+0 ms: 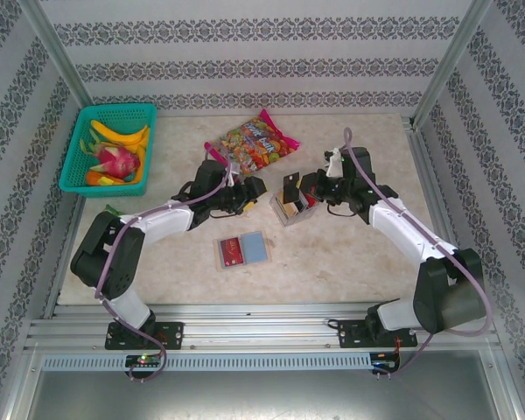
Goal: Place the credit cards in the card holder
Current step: Insert the credit card into the card slot.
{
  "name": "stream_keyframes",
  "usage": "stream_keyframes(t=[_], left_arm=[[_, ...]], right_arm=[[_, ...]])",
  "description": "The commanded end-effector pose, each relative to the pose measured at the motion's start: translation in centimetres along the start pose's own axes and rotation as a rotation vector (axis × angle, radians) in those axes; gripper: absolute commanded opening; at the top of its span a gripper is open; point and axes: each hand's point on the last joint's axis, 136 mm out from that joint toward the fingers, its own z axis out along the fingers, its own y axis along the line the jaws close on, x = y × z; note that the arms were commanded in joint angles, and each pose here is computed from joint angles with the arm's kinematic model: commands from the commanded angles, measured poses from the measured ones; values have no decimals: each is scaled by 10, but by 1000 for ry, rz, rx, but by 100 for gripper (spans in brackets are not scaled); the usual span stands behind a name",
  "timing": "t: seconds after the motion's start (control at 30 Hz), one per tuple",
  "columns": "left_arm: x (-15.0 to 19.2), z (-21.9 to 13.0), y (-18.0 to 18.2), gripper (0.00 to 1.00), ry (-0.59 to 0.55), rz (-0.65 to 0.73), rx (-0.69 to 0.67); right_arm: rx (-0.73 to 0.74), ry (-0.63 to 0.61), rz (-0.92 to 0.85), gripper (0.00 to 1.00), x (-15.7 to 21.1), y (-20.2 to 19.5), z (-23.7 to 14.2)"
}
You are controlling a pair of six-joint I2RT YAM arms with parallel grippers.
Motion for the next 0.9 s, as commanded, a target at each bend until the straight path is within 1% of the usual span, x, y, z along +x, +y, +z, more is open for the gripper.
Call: stream_keyframes(t=[0.0,0.1,0.17,0.23,0.3,0.5,0.57,0.67,0.73,0.83,0.87], left_arm=[[1,-13,-55,67,26,70,216],[1,-14,-64,63,41,75,257],[0,-14,-71,57,47,76,283],[0,-15,-73,48,47,72,292],[0,-15,-73,41,47,73,294],[2,-19,-69,27,39,64,292],[2,-20,-71,20,40,65,302],[2,-21,-72,14,40,52,306],[2,-20,-71,8,47,16,303],[0,-19,-65,3,50,-88,283],[0,-19,-64,1,51,-130,280]], right_arm=[[-235,45,57,1,2,43,-5],[-272,59,69,1,2,48,-4],[-273,58,74,1,1,48,-4],[-266,60,76,1,1,45,-2],[-262,67,82,1,1,42,0],[-250,78,98,1,2,34,2],[-242,82,101,2,3,31,4],[-224,92,118,2,3,25,7],[-221,100,137,5,3,23,9],[-232,99,148,7,0,25,9],[-236,99,149,11,0,26,9]])
